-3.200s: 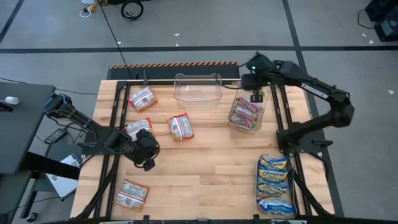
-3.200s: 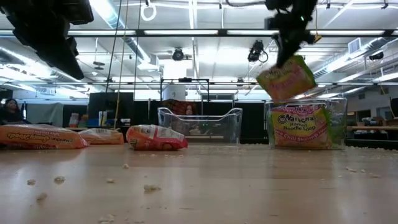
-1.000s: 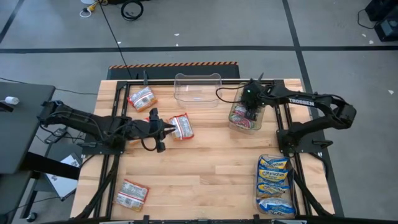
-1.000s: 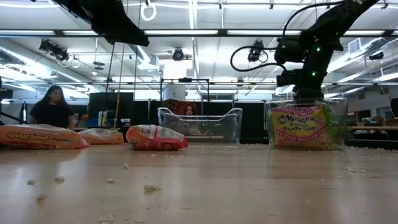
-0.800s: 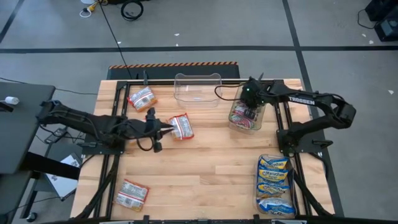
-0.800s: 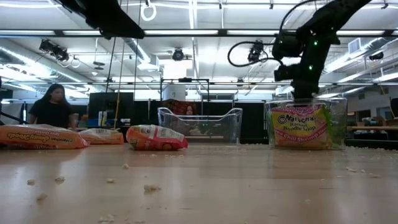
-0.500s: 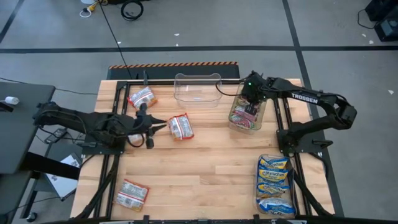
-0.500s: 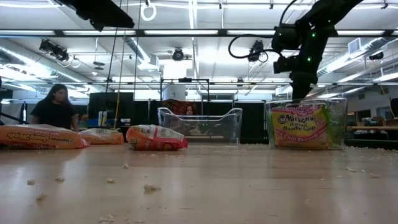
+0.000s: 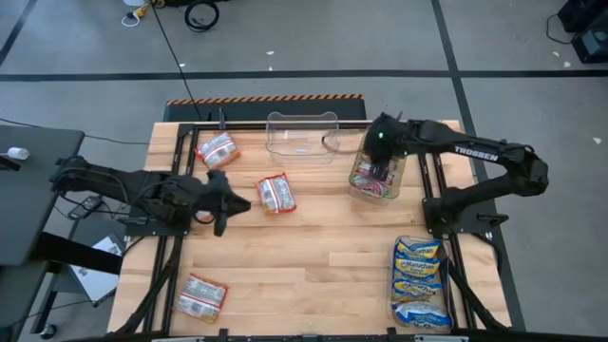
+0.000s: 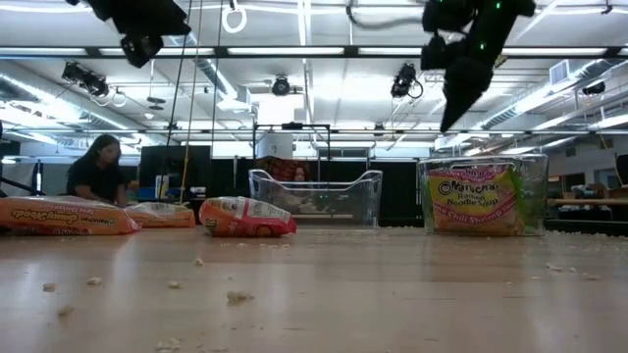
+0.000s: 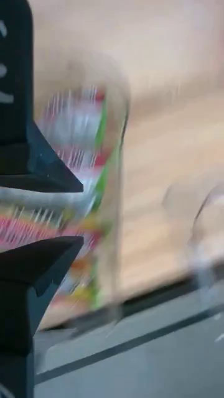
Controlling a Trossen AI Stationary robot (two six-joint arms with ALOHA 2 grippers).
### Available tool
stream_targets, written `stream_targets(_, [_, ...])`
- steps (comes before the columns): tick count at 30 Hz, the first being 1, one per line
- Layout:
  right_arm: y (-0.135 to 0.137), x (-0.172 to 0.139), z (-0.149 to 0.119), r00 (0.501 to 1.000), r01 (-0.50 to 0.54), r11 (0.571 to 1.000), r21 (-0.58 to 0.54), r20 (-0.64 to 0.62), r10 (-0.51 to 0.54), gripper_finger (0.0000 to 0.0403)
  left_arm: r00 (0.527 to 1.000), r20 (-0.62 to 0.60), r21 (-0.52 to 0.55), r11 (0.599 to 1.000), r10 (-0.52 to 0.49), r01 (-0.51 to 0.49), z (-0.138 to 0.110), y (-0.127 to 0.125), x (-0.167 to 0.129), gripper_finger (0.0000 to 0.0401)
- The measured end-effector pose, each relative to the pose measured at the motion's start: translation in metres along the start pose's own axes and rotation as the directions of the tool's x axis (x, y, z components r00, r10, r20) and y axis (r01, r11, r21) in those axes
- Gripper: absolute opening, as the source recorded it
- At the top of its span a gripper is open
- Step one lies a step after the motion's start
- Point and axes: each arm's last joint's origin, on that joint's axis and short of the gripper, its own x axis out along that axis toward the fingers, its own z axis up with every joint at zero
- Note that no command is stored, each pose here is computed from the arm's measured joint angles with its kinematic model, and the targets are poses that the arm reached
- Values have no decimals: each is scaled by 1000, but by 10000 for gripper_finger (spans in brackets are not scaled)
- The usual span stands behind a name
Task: Sort Maruchan noodles
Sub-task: Put the right orange noodle pack into the top left transparent bin
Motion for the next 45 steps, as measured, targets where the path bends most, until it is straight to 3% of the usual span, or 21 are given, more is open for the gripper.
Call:
stream_targets(3, [29,-6,8,997,-60,993,-102,52,66,128,996,-30,-180,980,-90,83,0,-1,-6,62])
stream_targets(6, [62,-12,18,978,-113,981,-157,156,137,126,982,-91,-283,950,-166,134,-4,-1,-11,50])
stream_targets(11, [117,-15,37,919,-105,967,-233,350,184,126,960,-194,-437,894,-200,98,-12,2,-17,27])
stream_targets(15, [155,-7,54,942,-68,972,-224,307,137,126,944,-203,-510,851,-259,124,-11,1,-22,8])
stream_targets(20, [195,7,94,970,-111,992,-61,210,122,126,941,-205,-406,898,-269,168,0,-3,-35,7])
stream_targets(24, [214,44,118,980,-132,989,71,157,119,128,939,-143,-318,913,-314,257,11,-8,-47,7])
stream_targets(29, [207,96,140,981,-168,926,338,152,122,138,912,-146,-260,904,-384,340,9,-13,-59,7])
stream_targets(34, [204,144,141,985,-14,904,427,163,-62,144,876,-193,-203,891,-442,405,3,-18,-68,7])
stream_targets(38, [211,177,130,989,45,889,455,102,-103,139,857,-202,-182,878,-475,444,1,-21,-72,7])
stream_targets(40, [219,183,127,993,9,861,508,97,-68,137,849,-211,-169,874,-484,456,0,-22,-73,7])
stream_targets(43, [233,178,129,987,-153,800,581,124,99,137,838,-224,-161,867,-497,471,-1,-24,-74,7])
stream_targets(45, [245,167,132,964,-265,781,565,160,211,137,831,-230,-154,862,-507,484,-2,-25,-75,7])
